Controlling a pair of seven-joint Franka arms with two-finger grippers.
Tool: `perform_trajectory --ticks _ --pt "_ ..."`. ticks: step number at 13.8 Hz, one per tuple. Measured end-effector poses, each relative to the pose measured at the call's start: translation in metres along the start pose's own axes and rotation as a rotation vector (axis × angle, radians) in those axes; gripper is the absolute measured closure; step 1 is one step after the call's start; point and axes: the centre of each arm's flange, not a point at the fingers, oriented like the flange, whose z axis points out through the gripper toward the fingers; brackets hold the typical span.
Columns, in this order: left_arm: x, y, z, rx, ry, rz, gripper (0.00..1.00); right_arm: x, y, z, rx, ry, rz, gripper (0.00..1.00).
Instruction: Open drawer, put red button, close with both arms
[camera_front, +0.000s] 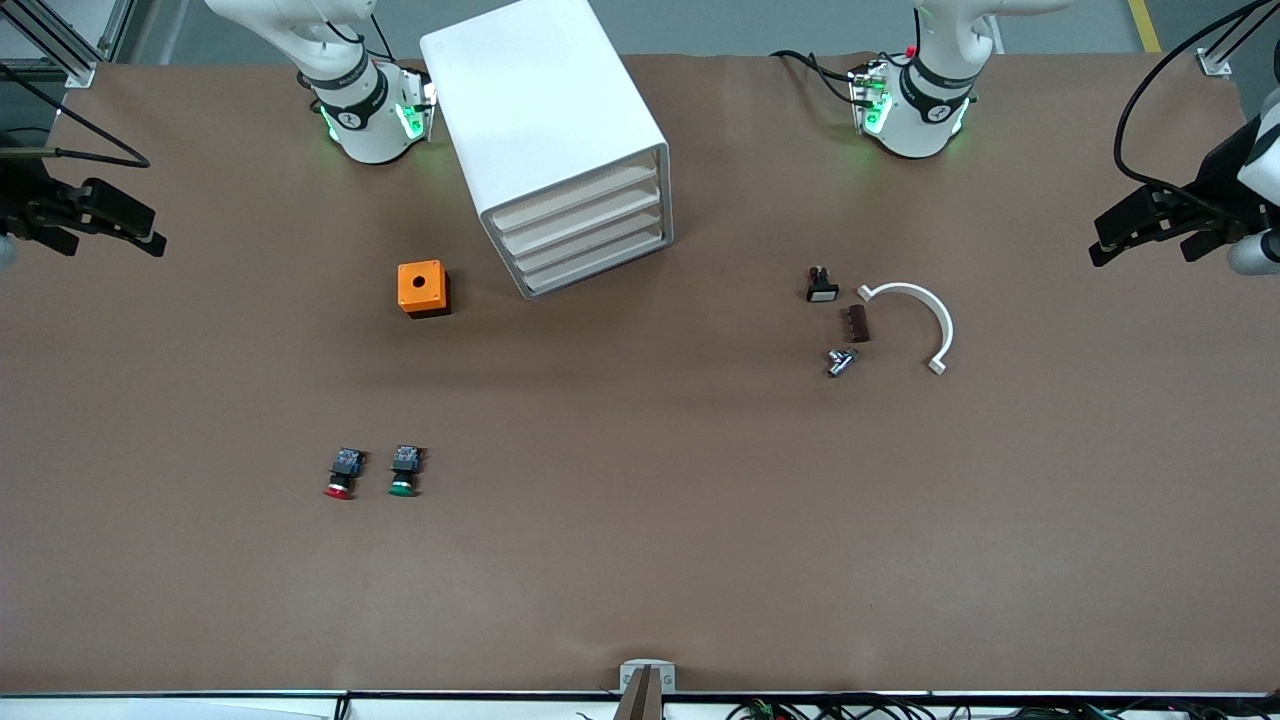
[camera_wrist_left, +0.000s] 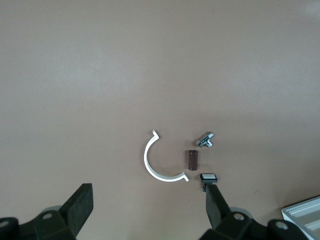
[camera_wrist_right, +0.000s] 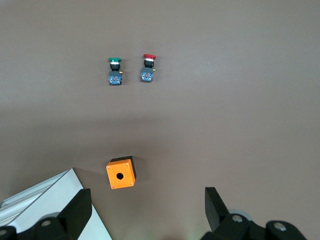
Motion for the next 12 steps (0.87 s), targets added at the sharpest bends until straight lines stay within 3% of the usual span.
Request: perform_trajectory --ticks 6,9,12 --pt "0.005 -0.001 0.008 -0.005 -0.015 -0.004 0.0 0.0 0.0 0.0 0.0 0.0 0.0 0.0" --pt "0.012 0.0 0.021 -0.112 -0.05 -0.022 0.0 0.0 0.0 0.0 0.0 -0.002 0.001 0.0" --pt "0.012 0.013 0.018 -0.269 -0.066 -0.027 0.0 0.0 0.001 0.0 0.0 -0.002 0.007 0.0"
